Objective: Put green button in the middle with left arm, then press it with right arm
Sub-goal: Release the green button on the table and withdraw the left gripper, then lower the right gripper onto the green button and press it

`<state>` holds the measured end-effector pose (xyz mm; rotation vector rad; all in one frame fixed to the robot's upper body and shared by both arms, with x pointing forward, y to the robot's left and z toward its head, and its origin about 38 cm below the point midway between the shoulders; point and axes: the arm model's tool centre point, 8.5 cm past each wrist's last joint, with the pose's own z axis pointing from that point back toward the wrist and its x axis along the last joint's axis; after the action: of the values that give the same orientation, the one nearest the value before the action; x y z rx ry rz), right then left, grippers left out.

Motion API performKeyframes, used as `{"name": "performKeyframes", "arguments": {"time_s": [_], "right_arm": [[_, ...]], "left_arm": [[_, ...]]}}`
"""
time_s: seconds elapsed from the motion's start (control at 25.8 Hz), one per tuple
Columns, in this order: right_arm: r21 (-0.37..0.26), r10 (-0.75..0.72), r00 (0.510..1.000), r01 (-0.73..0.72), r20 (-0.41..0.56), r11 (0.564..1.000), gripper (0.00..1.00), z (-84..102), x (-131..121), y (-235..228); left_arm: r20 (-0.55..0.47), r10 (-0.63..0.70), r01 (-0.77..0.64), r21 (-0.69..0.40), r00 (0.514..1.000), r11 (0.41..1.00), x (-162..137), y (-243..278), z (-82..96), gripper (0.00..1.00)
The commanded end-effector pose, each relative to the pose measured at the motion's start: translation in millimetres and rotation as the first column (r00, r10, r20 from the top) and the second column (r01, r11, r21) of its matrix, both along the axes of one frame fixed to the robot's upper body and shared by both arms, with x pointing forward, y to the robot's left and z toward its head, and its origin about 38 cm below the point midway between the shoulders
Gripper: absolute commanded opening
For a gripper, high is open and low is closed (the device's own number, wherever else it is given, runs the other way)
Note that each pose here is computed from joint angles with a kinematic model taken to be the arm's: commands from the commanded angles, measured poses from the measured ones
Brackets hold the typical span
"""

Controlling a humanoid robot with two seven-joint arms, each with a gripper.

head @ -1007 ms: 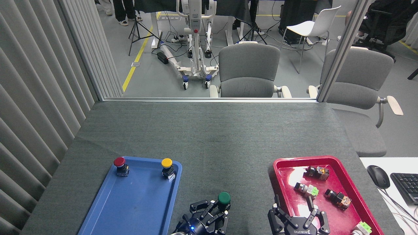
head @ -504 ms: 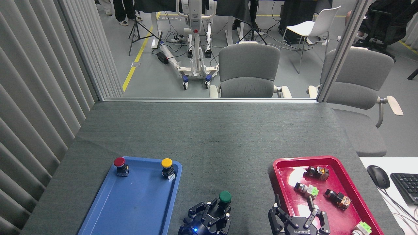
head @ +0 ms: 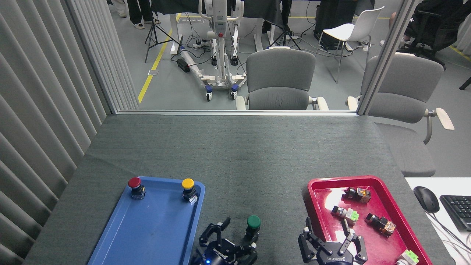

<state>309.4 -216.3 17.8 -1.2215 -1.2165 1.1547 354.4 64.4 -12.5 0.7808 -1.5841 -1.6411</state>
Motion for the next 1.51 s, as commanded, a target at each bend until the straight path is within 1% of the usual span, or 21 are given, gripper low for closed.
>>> {"name": "performKeyframes", "arguments": {"time_s": [0.0,0.12,0.15,0.23,0.27,0.31,0.35,0.46,0.54,0.58,0.62,0.77,0.81,0.85,0.89,0.97,1.08,1.24,1.32,1.47], "right_arm": [[0.005,0.016,1.0,-0.016,0.009,1.0,0.99,3.4,5.5,7.3],[0.019,0.046,0.999,-0.046,0.014,0.999,0.98,5.5,9.6,23.5],[0.021,0.052,0.999,-0.052,0.016,0.998,0.97,6.5,10.5,27.2],[0.027,0.072,0.997,-0.073,0.023,0.997,0.98,9.5,13.5,38.3],[0.029,0.083,0.996,-0.084,0.03,0.996,0.97,11.6,15.9,45.4],[0.033,0.09,0.995,-0.091,0.032,0.995,0.97,12.4,18.2,52.8],[0.029,0.101,0.994,-0.102,0.035,0.994,0.96,13.5,19.8,60.6],[0.002,0.139,0.99,-0.139,0.026,0.99,0.94,10.5,22.5,79.3],[0.003,0.161,0.987,-0.161,0.012,0.987,0.93,8.9,26.6,92.0],[0.001,0.17,0.985,-0.17,-0.003,0.985,0.9,7.1,27.8,96.7],[0.001,0.18,0.984,-0.18,-0.013,0.984,0.84,6.2,28.4,100.8],[-0.003,0.209,0.978,-0.209,-0.01,0.978,0.56,9.5,31.4,113.0],[-0.002,0.218,0.976,-0.218,-0.021,0.976,0.49,6.2,30.5,116.8],[-0.001,0.222,0.975,-0.222,-0.031,0.975,0.45,2.9,30.6,118.7],[0.002,0.227,0.974,-0.227,-0.029,0.974,0.4,3.7,33.8,122.4],[-0.007,0.248,0.968,-0.249,-0.046,0.969,0.33,0.7,36.3,129.8],[-0.024,0.263,0.96,-0.267,-0.091,0.964,0.29,-9.0,34.8,136.7],[-0.023,0.268,0.956,-0.272,-0.124,0.962,0.29,-14.4,36.0,138.7],[-0.024,0.268,0.954,-0.273,-0.136,0.962,0.29,-16.2,35.8,138.3],[-0.024,0.274,0.947,-0.282,-0.169,0.959,0.29,-27.1,32.7,138.7]], "left_arm": [[0.05,0.125,-0.124,-0.014,0.991,0.992,-5.6,51.0,12.1,0.99],[0.075,0.262,-0.26,-0.04,0.962,0.965,-15.0,99.1,25.5,0.99],[0.086,0.326,-0.322,-0.052,0.941,0.945,-20.9,120.8,30.6,0.99],[0.129,0.447,-0.441,-0.072,0.885,0.895,-34.2,167.8,48.5,0.99],[0.15,0.488,-0.481,-0.083,0.86,0.873,-41.7,187.0,57.5,0.99],[0.163,0.523,-0.516,-0.086,0.836,0.852,-48.2,204.3,62.3,0.99],[0.171,0.531,-0.525,-0.084,0.83,0.847,-51.0,216.9,64.8,0.99],[0.163,0.503,-0.497,-0.082,0.849,0.864,-57.5,239.4,61.9,0.99],[0.152,0.512,-0.503,-0.094,0.846,0.859,-61.3,249.9,59.5,0.99],[0.153,0.514,-0.504,-0.097,0.844,0.858,-61.8,251.1,60.1,0.99],[0.157,0.51,-0.5,-0.103,0.846,0.86,-61.9,251.8,62.2,1.0],[0.16,0.522,-0.51,-0.112,0.838,0.853,-61.6,255.5,64.2,1.0],[0.16,0.527,-0.515,-0.112,0.835,0.85,-61.4,256.9,64.3,1.0],[0.161,0.532,-0.52,-0.111,0.832,0.847,-61.4,259.1,64.5,1.0],[0.161,0.541,-0.529,-0.114,0.825,0.841,-62.2,262.0,64.8,1.0],[0.16,0.561,-0.548,-0.122,0.812,0.828,-64.7,266.5,65.2,1.0],[0.159,0.566,-0.552,-0.127,0.809,0.824,-64.8,266.7,65.2,1.0],[0.154,0.548,-0.534,-0.126,0.822,0.836,-64.0,264.1,63.0,1.0],[0.151,0.553,-0.539,-0.124,0.819,0.833,-64.4,265.7,61.1,1.0],[0.145,0.555,-0.541,-0.126,0.819,0.831,-65.7,265.6,58.8,1.0]]}}
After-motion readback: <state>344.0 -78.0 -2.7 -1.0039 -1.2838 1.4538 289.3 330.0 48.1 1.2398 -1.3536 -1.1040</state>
